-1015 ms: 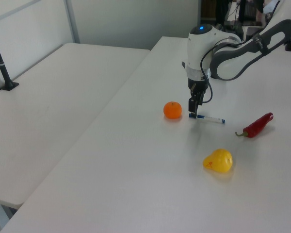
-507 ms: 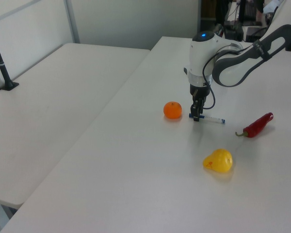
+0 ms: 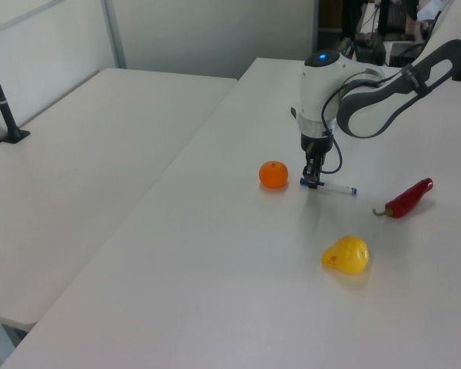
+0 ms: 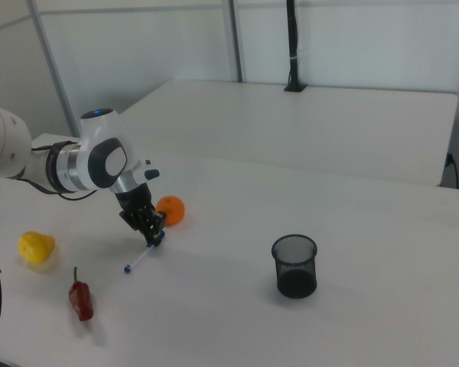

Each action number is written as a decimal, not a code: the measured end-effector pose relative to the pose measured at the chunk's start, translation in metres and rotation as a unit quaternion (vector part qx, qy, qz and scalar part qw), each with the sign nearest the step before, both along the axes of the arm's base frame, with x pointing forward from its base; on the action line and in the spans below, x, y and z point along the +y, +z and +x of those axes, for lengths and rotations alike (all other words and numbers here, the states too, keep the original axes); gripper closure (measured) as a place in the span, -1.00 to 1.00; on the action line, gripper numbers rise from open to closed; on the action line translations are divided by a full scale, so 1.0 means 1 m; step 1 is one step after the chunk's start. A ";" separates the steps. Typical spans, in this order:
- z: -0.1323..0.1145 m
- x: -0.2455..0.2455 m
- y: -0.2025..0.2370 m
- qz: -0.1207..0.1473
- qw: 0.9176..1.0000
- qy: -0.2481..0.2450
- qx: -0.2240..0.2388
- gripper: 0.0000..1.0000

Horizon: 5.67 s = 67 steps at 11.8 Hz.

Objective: Place marker

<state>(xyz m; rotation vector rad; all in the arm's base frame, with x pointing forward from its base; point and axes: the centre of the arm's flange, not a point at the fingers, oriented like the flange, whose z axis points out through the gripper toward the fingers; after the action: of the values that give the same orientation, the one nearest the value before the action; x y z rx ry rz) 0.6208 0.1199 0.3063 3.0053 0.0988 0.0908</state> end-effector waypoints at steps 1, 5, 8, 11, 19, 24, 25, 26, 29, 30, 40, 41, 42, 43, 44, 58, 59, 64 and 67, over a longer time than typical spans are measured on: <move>0.000 0.000 0.000 0.000 1.000 0.000 0.000 0.67; 0.001 -0.001 0.010 0.002 1.000 -0.002 -0.008 0.67; -0.001 -0.014 0.054 0.003 1.000 -0.014 -0.026 0.67; -0.008 -0.037 0.119 0.015 0.998 -0.042 -0.055 0.67; -0.031 -0.133 0.258 0.094 0.993 -0.032 -0.056 0.67; -0.037 -0.225 0.285 0.085 0.984 -0.069 -0.138 0.67; -0.035 -0.236 0.285 0.080 0.981 -0.077 -0.158 0.67; -0.033 -0.248 0.284 0.074 0.977 -0.085 -0.181 0.67; -0.030 -0.283 0.271 0.052 0.961 -0.109 -0.250 0.67; -0.028 -0.294 0.261 0.043 0.955 -0.117 -0.271 0.67; -0.023 -0.359 0.162 -0.041 0.911 -0.148 -0.382 0.67; -0.022 -0.362 0.154 -0.046 0.910 -0.149 -0.383 0.67; -0.021 -0.363 0.145 -0.048 0.912 -0.148 -0.380 0.67; -0.021 -0.362 0.135 -0.052 0.911 -0.147 -0.382 0.67; -0.021 -0.362 0.125 -0.057 0.908 -0.144 -0.390 0.67; -0.042 -0.356 0.071 -0.067 0.914 -0.135 -0.377 -0.07; -0.042 -0.356 0.072 -0.067 0.913 -0.136 -0.378 -0.38; -0.042 -0.359 0.094 -0.054 0.911 -0.153 -0.380 -1.00; -0.046 -0.383 0.137 -0.033 0.938 -0.165 -0.302 -1.00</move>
<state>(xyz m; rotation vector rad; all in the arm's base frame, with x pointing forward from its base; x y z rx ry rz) 0.5744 -0.2629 0.4432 2.7305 -0.4483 0.9331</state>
